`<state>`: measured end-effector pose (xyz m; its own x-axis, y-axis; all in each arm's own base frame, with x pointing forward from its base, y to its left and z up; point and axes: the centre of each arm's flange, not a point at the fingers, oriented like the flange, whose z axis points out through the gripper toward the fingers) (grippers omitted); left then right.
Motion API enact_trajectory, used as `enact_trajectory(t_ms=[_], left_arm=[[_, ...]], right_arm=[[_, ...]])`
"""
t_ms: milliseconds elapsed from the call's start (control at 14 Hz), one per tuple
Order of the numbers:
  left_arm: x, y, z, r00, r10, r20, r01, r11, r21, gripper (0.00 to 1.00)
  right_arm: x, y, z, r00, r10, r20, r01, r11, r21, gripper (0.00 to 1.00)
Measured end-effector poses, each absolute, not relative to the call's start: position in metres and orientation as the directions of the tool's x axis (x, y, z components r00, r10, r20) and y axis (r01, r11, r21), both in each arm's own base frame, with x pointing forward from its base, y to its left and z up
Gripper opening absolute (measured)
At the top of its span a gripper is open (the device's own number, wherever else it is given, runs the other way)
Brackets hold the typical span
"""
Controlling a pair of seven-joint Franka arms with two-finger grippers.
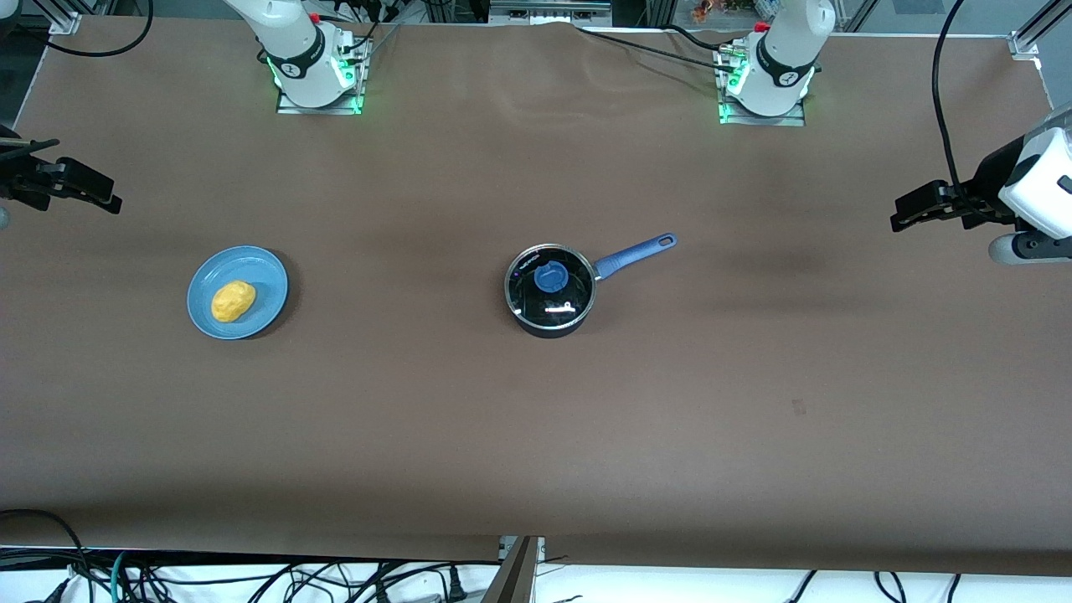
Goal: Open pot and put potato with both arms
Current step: 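Move the left gripper toward the glass lid on the black saucepan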
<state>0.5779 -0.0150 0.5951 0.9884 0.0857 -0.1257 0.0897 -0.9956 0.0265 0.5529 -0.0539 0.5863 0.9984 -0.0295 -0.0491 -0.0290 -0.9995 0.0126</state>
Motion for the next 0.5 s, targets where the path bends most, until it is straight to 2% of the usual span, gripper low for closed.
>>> enact_trajectory(t_ms=[500], left_arm=[[0.584, -0.047, 0.58, 0.989, 0.032, -0.146, 0.039, -0.998, 0.043, 1.0]], right_arm=[[0.553, -0.053, 0.586, 0.998, -0.028, -0.052, -0.028, -1.0, 0.012, 1.0]])
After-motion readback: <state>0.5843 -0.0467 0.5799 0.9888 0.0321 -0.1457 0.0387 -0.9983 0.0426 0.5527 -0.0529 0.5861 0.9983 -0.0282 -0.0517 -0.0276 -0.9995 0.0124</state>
